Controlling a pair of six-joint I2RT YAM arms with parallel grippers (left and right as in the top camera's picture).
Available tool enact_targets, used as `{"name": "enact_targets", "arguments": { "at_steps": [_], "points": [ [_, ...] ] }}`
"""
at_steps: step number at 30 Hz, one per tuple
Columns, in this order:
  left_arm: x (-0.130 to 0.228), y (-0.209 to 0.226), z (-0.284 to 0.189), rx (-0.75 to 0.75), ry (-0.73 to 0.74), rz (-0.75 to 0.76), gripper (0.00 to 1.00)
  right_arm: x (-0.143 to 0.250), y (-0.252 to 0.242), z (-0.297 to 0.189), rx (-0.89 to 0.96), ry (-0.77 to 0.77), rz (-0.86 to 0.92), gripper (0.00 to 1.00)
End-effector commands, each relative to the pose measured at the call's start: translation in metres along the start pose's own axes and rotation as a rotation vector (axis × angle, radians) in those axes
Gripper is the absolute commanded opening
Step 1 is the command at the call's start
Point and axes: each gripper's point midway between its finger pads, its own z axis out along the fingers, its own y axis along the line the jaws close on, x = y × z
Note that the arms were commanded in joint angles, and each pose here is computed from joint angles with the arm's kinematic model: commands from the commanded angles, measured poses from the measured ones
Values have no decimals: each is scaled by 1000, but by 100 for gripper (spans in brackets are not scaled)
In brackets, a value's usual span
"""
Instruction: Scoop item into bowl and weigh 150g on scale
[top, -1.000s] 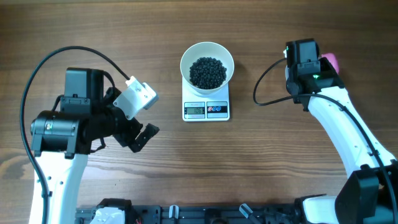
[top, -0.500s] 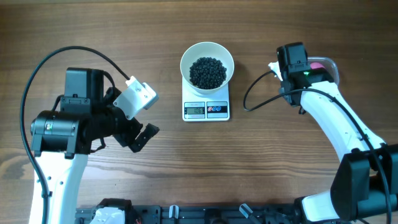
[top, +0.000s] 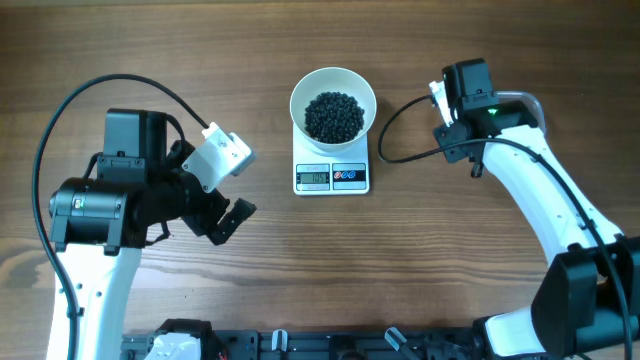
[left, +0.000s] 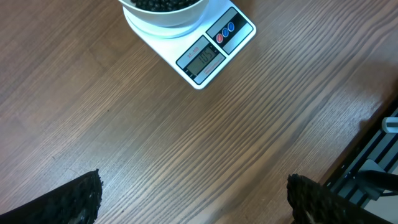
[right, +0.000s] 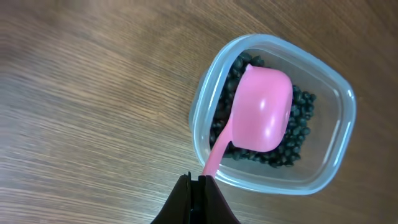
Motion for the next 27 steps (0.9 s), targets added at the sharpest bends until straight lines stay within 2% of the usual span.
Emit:
{"name": "enact_targets", "arguments": {
  "at_steps": [1, 14, 27],
  "points": [
    [-3, -2, -4, 6, -25, -4, 100, -11, 7, -14, -150, -64, 191, 4],
    [-3, -2, -4, 6, -25, -4, 100, 5, -3, -10, -354, -8, 571, 4],
    [-3, -2, -4, 6, -25, -4, 100, 4, -24, -31, -546, -51, 883, 4]
  ]
}}
